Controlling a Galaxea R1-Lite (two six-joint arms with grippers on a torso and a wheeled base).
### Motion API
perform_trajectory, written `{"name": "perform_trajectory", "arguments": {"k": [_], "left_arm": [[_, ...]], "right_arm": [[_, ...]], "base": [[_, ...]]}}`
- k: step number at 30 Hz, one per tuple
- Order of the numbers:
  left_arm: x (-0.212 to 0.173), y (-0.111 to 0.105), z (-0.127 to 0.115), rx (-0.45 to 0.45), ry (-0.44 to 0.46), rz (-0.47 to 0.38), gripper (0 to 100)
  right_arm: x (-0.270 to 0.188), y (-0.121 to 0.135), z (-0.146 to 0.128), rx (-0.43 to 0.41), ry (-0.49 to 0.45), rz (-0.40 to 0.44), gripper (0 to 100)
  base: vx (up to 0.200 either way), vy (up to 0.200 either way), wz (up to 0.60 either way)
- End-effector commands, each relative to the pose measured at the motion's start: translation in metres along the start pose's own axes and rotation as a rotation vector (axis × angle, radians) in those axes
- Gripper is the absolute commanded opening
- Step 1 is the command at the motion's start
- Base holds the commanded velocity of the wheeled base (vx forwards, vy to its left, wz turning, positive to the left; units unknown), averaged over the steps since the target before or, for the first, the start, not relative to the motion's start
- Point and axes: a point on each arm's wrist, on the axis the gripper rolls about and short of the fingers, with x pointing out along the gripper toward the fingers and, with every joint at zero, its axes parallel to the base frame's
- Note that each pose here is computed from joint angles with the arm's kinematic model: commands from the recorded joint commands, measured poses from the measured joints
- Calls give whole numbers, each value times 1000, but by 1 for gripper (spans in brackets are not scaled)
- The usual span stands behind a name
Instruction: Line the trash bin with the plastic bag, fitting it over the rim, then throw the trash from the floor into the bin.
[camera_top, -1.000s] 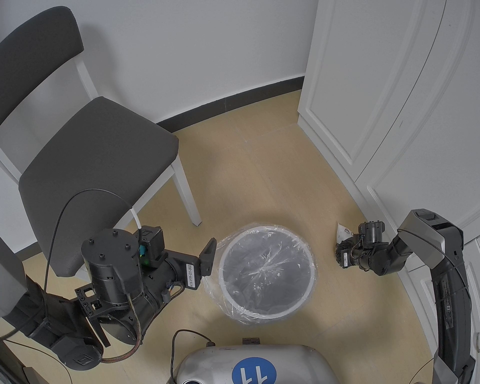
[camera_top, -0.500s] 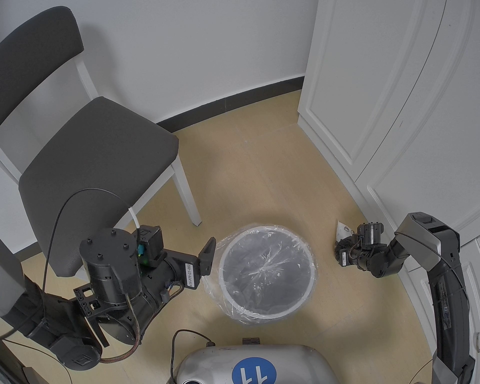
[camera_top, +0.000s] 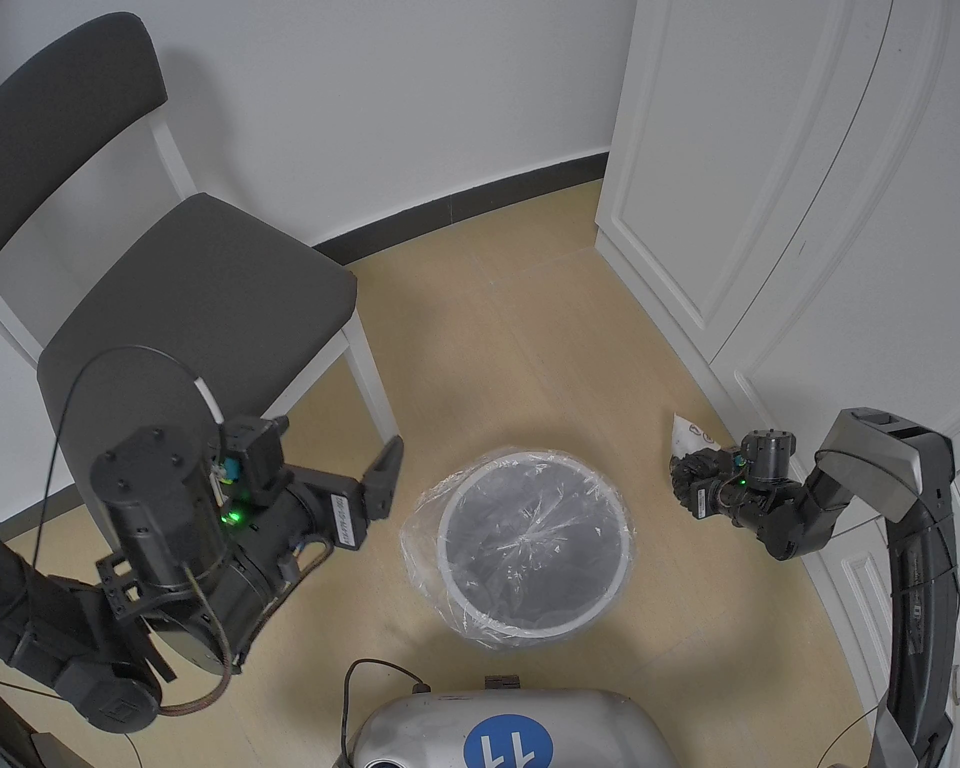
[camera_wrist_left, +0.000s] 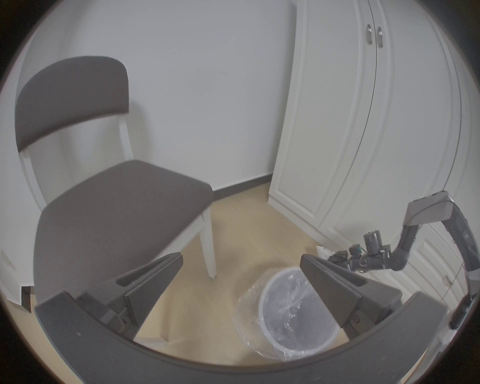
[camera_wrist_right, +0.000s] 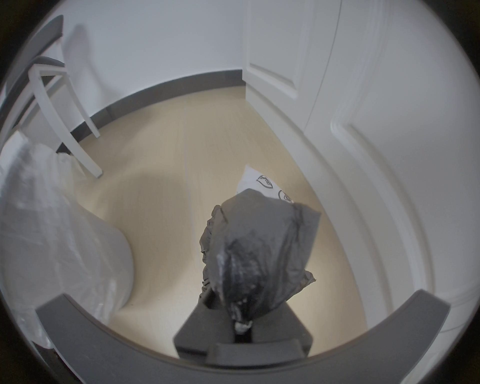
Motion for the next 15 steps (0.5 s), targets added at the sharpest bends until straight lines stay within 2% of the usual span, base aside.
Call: {"name": "perform_trajectory", "arguments": {"k": [1,7,15], "left_arm": [[-33,28,49,-35,-178,46,100],[-63,45,73,-29,-247,57,100],[-82,53,80,-12,-241,23,100]], "right_arm": [[-66,-4,57,-83,-189,-6,0],[-110,4,89,-102,-297,-8,0],[-163,11,117,-110,-421,4,0]], "base": [[0,0,0],[0,0,0],[0,0,0]]}}
